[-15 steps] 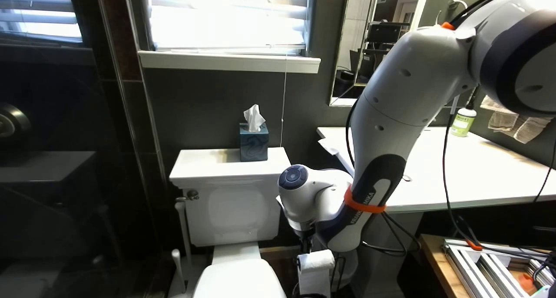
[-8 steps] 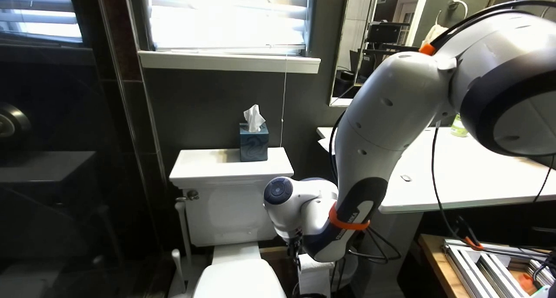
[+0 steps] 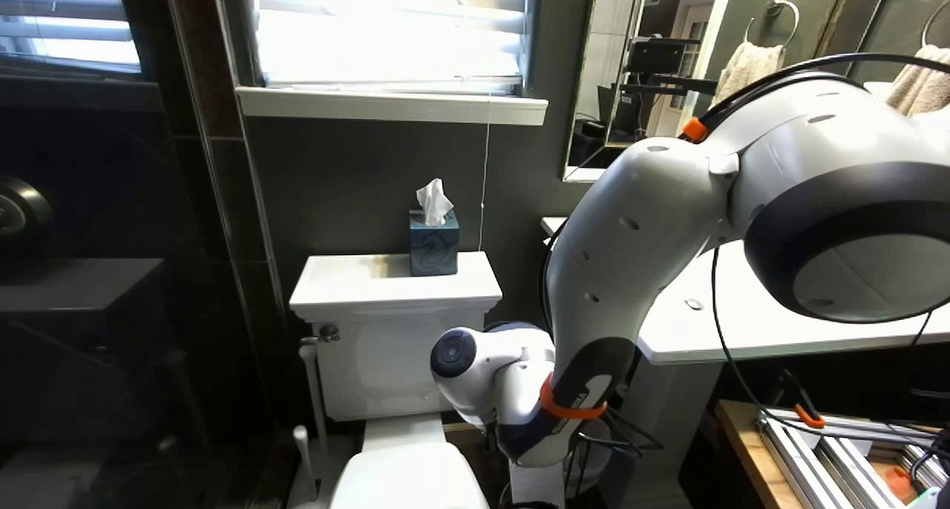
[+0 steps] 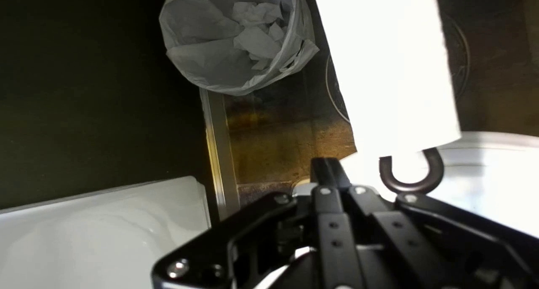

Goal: Put the tissue roll on the tissue holder

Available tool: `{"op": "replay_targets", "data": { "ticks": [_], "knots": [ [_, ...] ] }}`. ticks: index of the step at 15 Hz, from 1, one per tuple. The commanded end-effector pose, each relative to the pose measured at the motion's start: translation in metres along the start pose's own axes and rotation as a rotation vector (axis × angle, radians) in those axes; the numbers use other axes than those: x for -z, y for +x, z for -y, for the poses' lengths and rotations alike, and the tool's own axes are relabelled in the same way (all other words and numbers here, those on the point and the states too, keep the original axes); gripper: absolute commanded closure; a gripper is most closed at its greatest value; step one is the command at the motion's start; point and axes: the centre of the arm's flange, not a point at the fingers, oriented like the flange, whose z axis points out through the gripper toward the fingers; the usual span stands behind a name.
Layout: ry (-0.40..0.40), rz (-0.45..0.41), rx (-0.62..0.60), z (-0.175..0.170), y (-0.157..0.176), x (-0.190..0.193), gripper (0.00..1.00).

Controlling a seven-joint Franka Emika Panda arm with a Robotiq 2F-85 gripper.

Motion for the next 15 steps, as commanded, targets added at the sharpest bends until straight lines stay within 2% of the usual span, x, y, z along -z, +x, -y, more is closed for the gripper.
{"op": "replay_targets", "data": {
  "ticks": [1, 4, 10, 15],
  "knots": [
    [-0.009, 0.024, 0.084, 0.003, 0.02, -0.012, 1.0],
    [-0.008, 0.035, 0.13, 0.005, 0.023, -0.017, 1.0],
    [0.043, 0.075, 0.252, 0.001, 0.022, -0.025, 1.0],
    [0.104, 0.022, 0.265, -0.008, 0.015, -0.03, 1.0]
  ]
}}
